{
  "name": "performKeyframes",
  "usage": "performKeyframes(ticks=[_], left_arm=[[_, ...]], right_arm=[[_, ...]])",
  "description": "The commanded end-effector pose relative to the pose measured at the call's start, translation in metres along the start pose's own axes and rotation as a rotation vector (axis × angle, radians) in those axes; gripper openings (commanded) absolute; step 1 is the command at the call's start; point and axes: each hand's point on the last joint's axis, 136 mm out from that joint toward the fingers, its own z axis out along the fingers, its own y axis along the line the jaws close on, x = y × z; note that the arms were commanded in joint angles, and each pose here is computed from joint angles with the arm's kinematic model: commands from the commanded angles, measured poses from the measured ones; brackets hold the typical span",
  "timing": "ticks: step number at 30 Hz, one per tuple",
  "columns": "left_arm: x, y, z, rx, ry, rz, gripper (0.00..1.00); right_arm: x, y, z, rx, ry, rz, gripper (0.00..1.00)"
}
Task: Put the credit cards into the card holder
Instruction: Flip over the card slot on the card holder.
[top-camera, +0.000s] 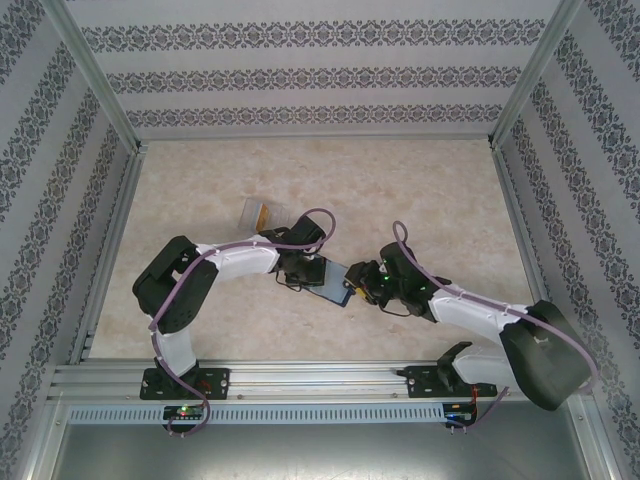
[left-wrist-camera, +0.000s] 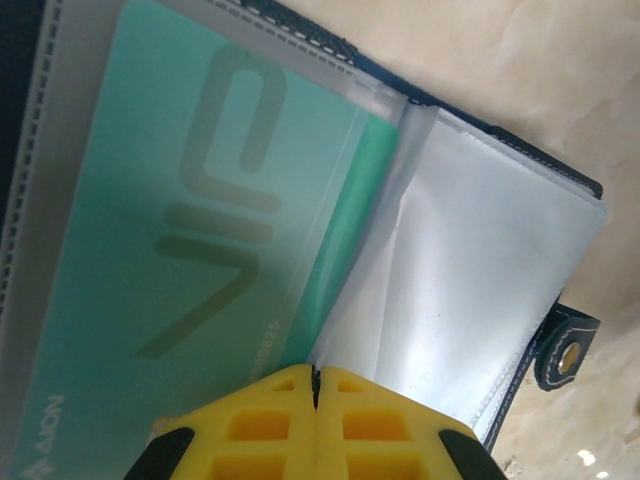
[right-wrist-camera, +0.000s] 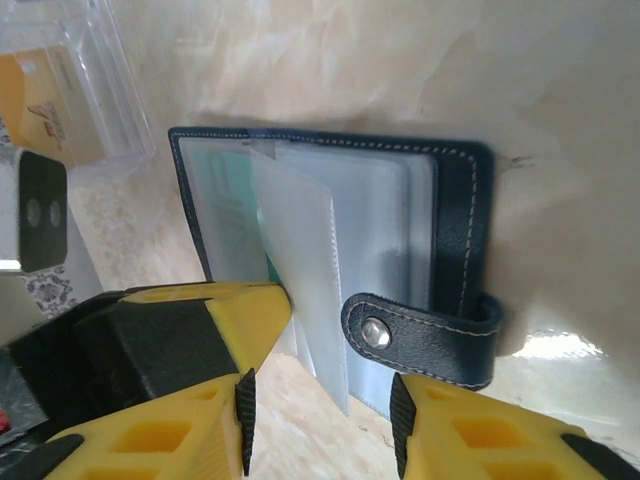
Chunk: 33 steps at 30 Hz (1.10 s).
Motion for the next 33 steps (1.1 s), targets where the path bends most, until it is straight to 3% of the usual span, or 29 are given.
performKeyframes(ticks=[1,21,33], left_arm=[[-0.007,-0.006,-0.005,0.069,-0.023,-0.032,0.0],[-0.009,0.023,-0.012,0.149,-0.051,-0.148,0.0],[-0.011,0.033,-0.012,0.17,-0.04,-0.172,0.0]], right_arm=[[0.003,0.019,0.007,-0.038,0.005,0.005,0.44],[0.01,0.045,0.04,-0.027,0.026,-0.038,0.47],[0.009,0.037,0.059,0.003,0.031,-0.029,0.45]])
